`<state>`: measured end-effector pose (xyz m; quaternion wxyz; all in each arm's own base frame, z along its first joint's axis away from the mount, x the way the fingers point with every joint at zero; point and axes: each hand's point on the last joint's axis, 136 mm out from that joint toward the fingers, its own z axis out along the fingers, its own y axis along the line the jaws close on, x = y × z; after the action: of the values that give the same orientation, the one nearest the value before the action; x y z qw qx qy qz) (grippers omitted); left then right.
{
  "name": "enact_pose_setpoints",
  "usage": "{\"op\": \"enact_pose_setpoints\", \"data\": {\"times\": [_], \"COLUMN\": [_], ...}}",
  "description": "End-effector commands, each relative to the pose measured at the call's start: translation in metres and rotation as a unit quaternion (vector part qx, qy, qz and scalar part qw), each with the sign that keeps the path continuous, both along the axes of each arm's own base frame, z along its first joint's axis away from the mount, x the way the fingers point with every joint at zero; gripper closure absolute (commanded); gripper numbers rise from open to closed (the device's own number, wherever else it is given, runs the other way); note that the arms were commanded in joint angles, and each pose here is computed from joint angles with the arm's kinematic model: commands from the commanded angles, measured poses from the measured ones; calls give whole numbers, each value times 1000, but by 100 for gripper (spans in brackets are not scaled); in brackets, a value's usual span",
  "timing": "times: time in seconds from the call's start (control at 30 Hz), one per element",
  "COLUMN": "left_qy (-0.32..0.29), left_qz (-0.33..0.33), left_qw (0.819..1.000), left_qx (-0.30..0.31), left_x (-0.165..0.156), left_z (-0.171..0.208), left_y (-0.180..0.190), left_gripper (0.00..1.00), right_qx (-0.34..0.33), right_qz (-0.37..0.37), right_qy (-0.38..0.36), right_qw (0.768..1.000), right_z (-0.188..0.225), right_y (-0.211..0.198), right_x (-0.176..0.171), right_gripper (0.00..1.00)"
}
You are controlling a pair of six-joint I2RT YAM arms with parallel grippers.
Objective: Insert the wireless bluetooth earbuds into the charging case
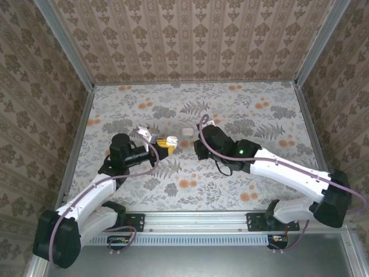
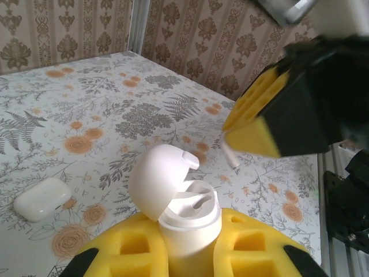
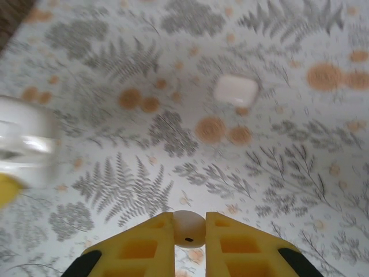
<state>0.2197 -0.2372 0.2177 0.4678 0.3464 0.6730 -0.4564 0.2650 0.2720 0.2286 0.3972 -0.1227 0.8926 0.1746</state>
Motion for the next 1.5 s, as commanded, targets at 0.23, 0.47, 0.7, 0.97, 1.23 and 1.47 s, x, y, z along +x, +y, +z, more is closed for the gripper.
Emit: {"op": "enact_pose_setpoints", "data": {"times": [0.23, 0.47, 0.7, 0.97, 1.23, 1.47], "left_qy": [-17, -12, -9, -11, -11, -10], "left_qz": [-36, -53, -62, -61, -60, -56], "left_qw": [998, 997, 996, 996, 995, 995], "left_qx": [-50, -56, -60, -67, -74, -82], "left_x": [-7, -13, -16, -17, -19, -18], "left_z": [42, 50, 54, 60, 65, 68], "left_y": [-20, -29, -32, -32, -32, -31], "left_gripper": [100, 100, 100, 100, 100, 100], "right_qx": [63, 68, 61, 47, 36, 21], "right_qz": [40, 78, 95, 100, 98, 96], "right_qy": [-122, -141, -150, -155, -165, -169], "right_qw": [990, 985, 982, 982, 981, 981], "right_z": [65, 73, 74, 68, 66, 59], "right_y": [10, 26, 35, 38, 39, 39], "right_x": [-7, -11, -11, -8, -4, -1], "right_gripper": [86, 86, 85, 86, 86, 86]}}
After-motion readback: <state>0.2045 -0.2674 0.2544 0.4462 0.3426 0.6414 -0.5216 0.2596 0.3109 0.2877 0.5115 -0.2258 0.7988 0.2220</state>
